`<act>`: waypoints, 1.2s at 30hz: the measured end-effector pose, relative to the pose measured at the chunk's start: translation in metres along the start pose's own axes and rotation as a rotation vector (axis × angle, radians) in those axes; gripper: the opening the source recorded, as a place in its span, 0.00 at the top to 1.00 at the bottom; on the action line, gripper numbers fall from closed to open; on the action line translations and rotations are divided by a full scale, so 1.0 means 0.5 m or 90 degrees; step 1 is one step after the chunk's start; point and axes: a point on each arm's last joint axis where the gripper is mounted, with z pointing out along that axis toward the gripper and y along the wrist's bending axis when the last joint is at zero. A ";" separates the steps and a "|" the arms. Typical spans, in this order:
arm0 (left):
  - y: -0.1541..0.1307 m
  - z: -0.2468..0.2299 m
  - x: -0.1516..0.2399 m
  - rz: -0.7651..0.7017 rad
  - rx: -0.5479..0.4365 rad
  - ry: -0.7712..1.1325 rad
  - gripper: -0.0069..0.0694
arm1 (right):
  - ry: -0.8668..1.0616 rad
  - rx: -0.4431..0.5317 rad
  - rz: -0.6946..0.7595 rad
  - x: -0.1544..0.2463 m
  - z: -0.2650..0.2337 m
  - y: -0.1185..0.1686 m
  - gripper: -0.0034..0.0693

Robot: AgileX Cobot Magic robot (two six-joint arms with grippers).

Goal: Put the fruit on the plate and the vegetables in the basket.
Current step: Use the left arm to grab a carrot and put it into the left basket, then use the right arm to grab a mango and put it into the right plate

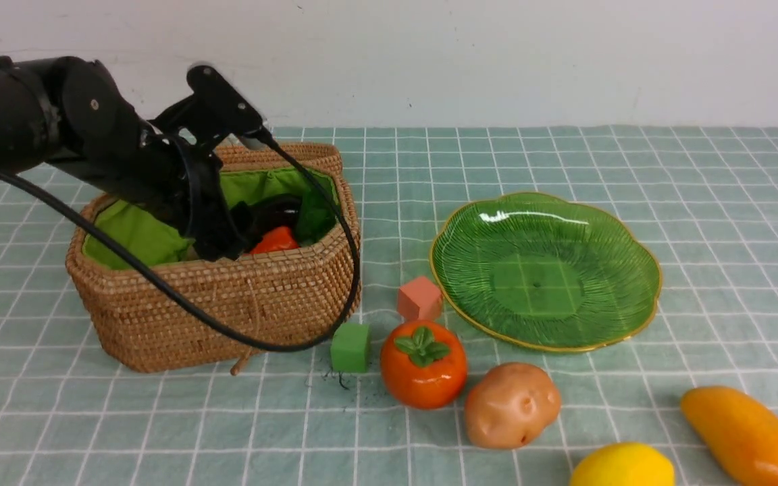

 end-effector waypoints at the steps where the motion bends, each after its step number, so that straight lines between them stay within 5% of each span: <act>1: -0.003 -0.018 -0.003 -0.016 0.010 0.000 0.05 | 0.000 0.000 0.000 0.000 0.000 0.000 0.62; 9: -0.021 -0.188 -0.026 -0.026 0.014 -0.042 0.15 | 0.000 0.000 0.000 0.000 0.000 0.000 0.62; 17: -0.125 -0.447 0.022 -0.156 0.104 -0.124 0.56 | 0.000 0.000 0.000 0.000 0.000 0.000 0.62; 25: -0.254 -0.516 0.162 -0.176 0.226 -0.082 0.89 | 0.000 0.000 0.000 0.000 0.000 0.000 0.62; 36: -0.348 -0.519 0.298 -0.252 0.199 -0.209 0.93 | 0.000 0.000 0.000 0.000 0.000 0.000 0.62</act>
